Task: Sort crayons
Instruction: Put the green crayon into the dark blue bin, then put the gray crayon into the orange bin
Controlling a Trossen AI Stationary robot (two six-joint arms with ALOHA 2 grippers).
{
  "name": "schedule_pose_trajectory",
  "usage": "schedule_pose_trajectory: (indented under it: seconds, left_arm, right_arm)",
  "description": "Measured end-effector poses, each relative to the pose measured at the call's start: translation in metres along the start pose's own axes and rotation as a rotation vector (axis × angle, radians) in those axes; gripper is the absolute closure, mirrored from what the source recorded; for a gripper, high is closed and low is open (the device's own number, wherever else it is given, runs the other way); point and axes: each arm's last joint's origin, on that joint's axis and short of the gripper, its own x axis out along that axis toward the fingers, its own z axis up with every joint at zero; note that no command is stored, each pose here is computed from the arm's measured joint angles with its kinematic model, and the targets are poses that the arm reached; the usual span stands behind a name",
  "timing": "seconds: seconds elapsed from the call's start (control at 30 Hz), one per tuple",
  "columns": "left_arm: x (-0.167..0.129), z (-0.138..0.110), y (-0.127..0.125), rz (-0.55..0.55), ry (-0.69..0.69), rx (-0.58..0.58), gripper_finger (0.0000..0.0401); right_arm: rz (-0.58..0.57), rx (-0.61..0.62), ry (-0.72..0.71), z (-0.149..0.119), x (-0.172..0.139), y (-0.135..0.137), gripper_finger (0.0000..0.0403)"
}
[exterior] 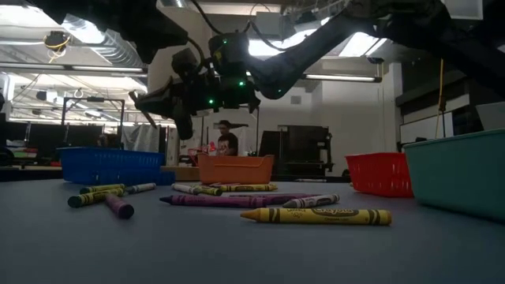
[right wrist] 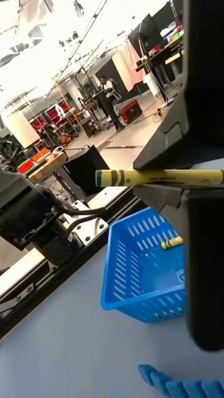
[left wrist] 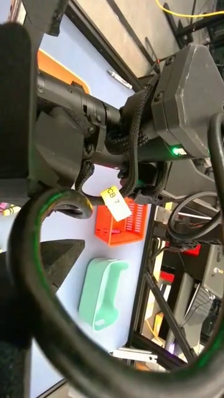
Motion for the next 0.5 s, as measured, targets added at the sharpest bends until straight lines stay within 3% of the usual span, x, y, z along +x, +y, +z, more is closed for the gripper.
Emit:
schedule_pose_trajectory:
  seconds: [0.33, 0.5]
  left_arm:
    - [0.0, 0.0, 0.0, 0.0, 0.0, -0.002, 0.0327]
    - [0.0, 0.0, -0.0001, -0.004, 0.0, -0.008, 0.0327]
  right_arm:
    - [0.0, 0.0, 0.0, 0.0002, 0.0001, 0.0001, 0.0251]
    - [-0.047, -0.001, 0.062, -0.0014, 0.0001, -0.001, 0.0226]
